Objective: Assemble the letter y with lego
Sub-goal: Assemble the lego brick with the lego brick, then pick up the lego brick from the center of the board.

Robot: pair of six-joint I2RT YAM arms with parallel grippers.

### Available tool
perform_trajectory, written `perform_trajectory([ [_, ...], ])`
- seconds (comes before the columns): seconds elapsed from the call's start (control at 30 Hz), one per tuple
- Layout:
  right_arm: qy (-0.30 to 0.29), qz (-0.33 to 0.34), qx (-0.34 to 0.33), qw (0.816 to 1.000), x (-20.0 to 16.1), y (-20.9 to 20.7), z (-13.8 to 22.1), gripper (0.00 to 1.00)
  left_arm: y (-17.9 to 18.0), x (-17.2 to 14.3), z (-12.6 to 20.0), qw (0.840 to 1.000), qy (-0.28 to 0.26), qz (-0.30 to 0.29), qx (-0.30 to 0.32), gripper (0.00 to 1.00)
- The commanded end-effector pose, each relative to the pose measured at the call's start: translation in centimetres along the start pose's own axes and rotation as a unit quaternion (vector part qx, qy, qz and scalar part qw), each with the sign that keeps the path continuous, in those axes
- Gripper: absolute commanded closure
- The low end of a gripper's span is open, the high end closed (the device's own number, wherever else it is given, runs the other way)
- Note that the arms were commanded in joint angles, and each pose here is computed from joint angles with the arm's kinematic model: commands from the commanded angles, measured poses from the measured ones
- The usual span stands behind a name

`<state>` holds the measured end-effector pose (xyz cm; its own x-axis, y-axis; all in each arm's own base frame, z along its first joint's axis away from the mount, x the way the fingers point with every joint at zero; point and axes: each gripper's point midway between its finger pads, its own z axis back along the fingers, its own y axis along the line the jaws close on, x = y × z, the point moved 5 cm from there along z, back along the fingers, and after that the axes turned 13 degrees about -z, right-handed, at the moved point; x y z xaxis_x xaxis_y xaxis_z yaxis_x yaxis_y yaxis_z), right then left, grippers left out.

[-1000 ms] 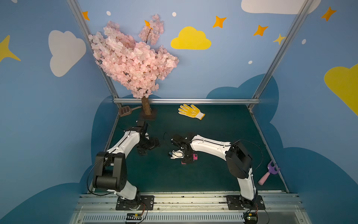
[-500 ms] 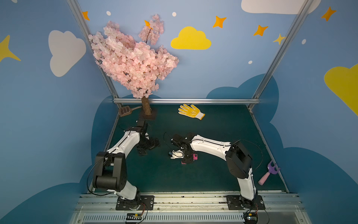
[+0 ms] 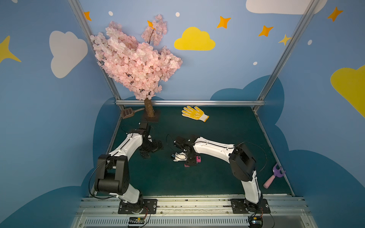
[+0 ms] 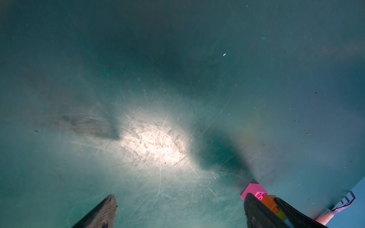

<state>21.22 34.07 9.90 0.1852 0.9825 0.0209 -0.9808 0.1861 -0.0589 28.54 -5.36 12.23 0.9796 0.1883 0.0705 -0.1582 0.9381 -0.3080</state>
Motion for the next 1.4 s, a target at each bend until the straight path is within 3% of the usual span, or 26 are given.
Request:
perform_trajectory([
  [0.0, 0.0, 0.0, 0.006, 1.0, 0.6, -0.1, -0.4, 1.0, 0.1, -0.3, -0.1, 1.0, 0.005, 0.002, -0.005, 0.0],
  [1.37, 0.021, 0.002, 0.031, 0.999, 0.5, 1.4, -3.0, 1.0, -0.2, -0.3, 0.0, 1.0, 0.006, 0.005, -0.02, 0.0],
])
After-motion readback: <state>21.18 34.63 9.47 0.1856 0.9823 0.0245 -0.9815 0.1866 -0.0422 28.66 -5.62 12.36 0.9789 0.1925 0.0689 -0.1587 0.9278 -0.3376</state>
